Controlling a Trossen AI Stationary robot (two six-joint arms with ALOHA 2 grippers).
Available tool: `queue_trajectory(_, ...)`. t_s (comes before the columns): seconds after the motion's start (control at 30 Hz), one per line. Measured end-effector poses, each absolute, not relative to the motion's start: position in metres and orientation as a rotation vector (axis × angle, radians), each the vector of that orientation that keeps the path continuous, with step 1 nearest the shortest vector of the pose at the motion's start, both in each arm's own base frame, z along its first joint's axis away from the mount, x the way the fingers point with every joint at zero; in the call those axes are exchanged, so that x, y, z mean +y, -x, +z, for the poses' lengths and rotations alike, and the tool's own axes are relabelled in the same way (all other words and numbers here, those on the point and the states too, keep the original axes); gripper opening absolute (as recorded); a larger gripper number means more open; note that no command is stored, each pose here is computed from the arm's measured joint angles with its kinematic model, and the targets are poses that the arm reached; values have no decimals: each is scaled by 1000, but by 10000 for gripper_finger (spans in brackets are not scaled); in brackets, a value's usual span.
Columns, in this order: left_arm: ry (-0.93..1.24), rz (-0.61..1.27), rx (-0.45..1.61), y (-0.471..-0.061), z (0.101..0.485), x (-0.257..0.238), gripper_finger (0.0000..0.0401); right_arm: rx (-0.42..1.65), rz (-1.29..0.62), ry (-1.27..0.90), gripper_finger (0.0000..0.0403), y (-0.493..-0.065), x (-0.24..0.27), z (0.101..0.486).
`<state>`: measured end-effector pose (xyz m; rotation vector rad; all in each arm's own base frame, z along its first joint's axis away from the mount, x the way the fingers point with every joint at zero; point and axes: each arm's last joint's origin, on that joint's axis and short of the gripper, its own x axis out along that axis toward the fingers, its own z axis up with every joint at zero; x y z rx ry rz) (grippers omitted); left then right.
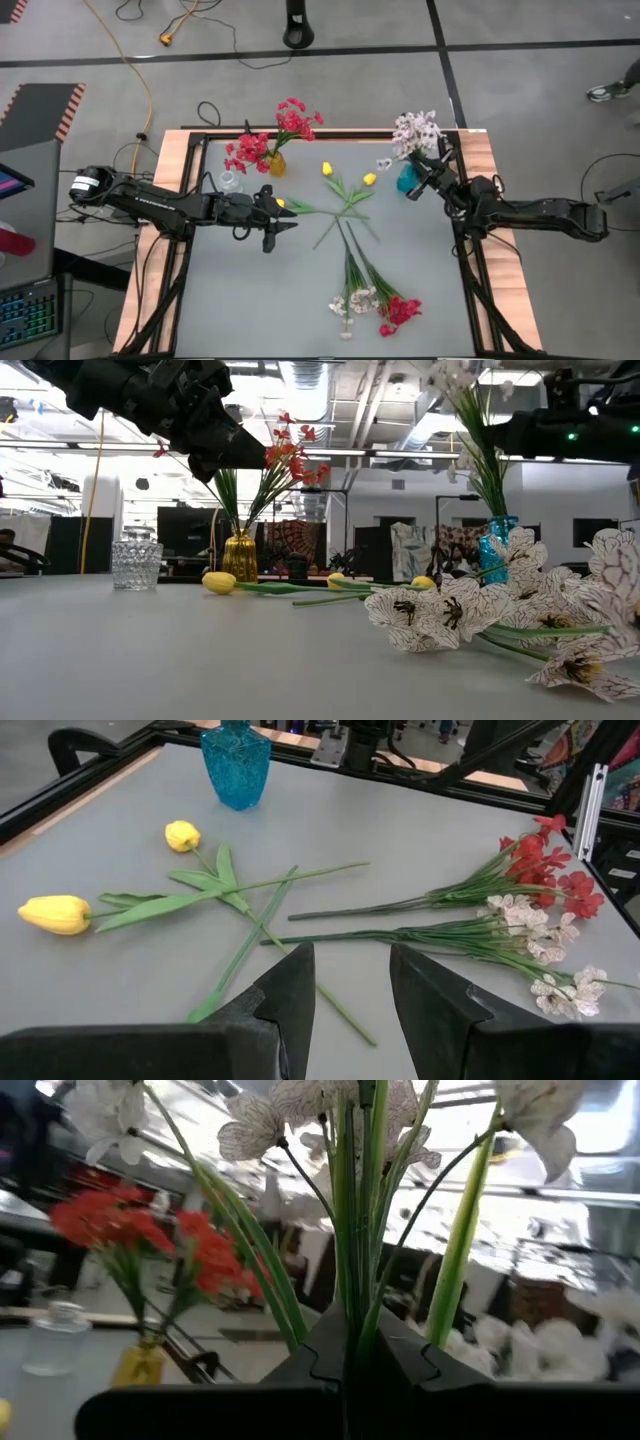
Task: Sort flowers into vase by color
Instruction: Put the top white flowers into the blue vase
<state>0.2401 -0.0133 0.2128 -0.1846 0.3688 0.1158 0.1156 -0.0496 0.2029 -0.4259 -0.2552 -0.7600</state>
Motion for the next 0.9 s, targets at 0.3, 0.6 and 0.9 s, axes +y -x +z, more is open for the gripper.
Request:
queue_trajectory(0.3,185,116,369,-240,213,-13,119,-245,-800,406,53,-115,-51,202)
queue_trajectory(0.6,184,116,369,-240,213,-13,119,-230,-865,391,70,-114,-52,203)
queue_trajectory(0.9,184,116,369,-240,213,-13,119,-74,-1030,336,173,-120,-51,206)
